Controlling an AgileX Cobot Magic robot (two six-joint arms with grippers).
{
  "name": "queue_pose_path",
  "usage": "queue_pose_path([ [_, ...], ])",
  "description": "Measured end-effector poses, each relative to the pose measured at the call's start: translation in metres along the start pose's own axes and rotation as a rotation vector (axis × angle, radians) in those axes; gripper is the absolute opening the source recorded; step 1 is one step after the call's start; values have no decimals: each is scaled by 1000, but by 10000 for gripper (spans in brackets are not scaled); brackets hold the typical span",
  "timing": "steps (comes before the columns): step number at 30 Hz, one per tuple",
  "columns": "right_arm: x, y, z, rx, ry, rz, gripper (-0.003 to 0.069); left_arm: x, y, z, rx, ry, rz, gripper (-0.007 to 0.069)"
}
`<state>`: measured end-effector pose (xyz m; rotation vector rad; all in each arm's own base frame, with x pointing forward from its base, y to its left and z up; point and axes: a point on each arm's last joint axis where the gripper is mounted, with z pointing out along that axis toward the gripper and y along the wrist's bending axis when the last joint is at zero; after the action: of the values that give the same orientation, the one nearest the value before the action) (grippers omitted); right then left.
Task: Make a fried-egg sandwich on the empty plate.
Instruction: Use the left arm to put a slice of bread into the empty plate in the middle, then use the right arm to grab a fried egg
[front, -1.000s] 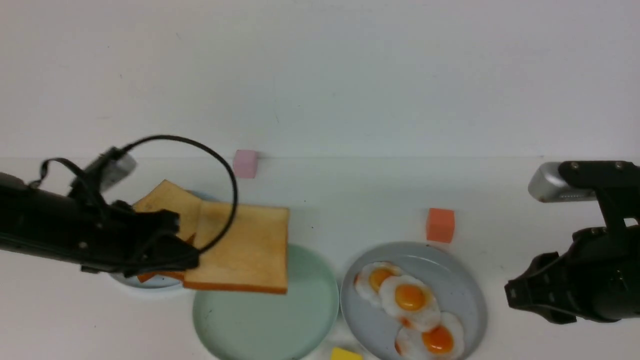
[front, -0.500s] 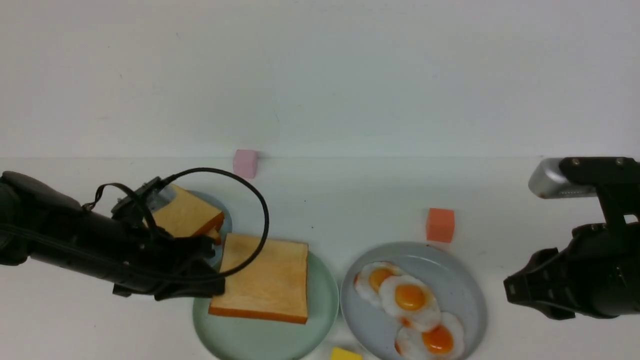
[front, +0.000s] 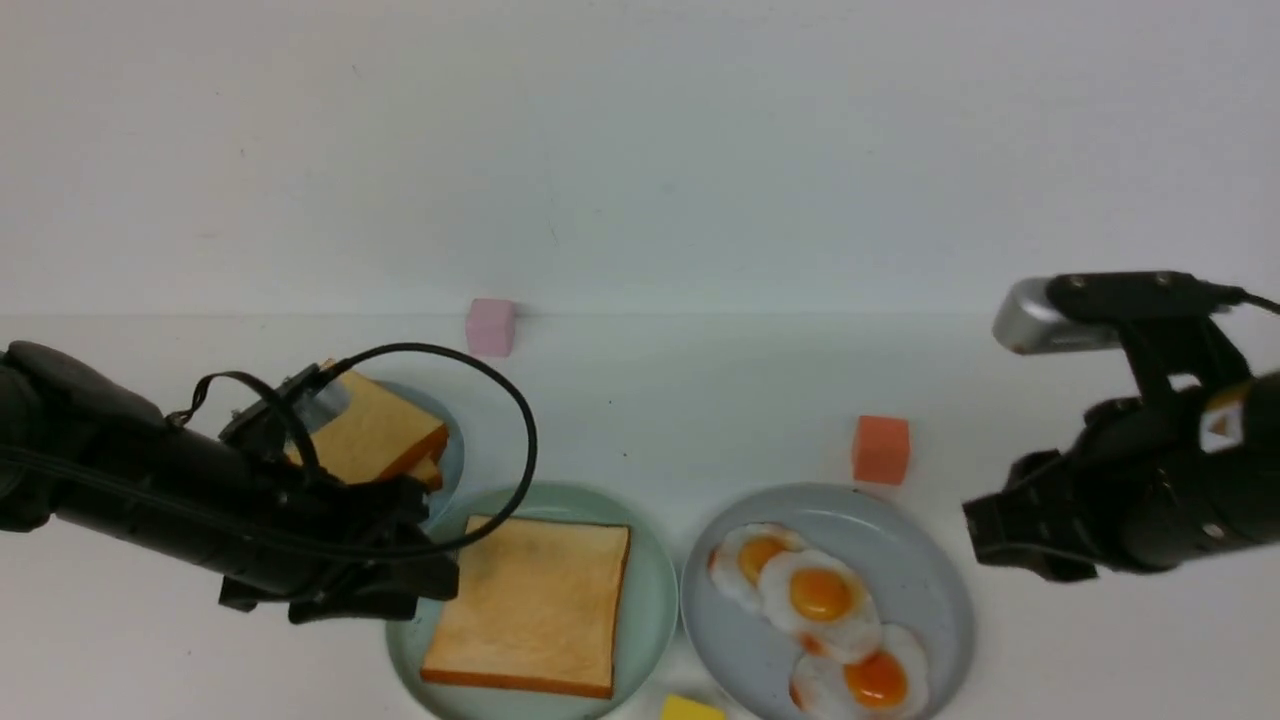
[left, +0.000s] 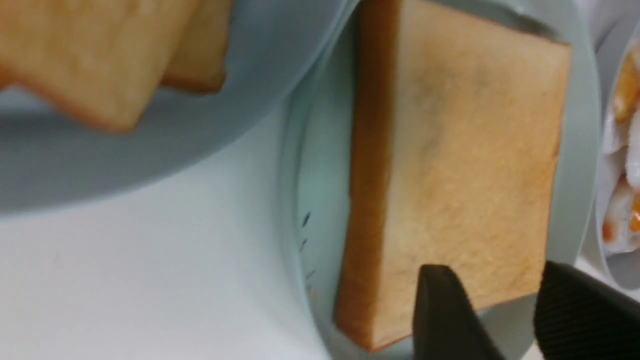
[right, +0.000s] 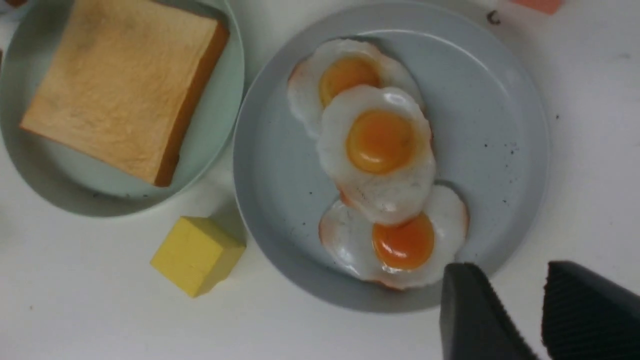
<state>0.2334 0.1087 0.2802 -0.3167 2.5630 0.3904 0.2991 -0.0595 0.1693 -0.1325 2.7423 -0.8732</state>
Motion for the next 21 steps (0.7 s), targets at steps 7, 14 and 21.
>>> queue_pose_path([
  [7, -26, 0, 34, 9, 181, 22, 274, 5, -20, -39, -29, -71, 90, 342],
  [14, -45, -24, 79, -42, 266, 96, 314, 36, -70, -98, 24, -165, 317, 261],
  [21, -52, -46, 120, -220, 280, 85, 317, 88, -124, -115, 61, -228, 621, 111],
])
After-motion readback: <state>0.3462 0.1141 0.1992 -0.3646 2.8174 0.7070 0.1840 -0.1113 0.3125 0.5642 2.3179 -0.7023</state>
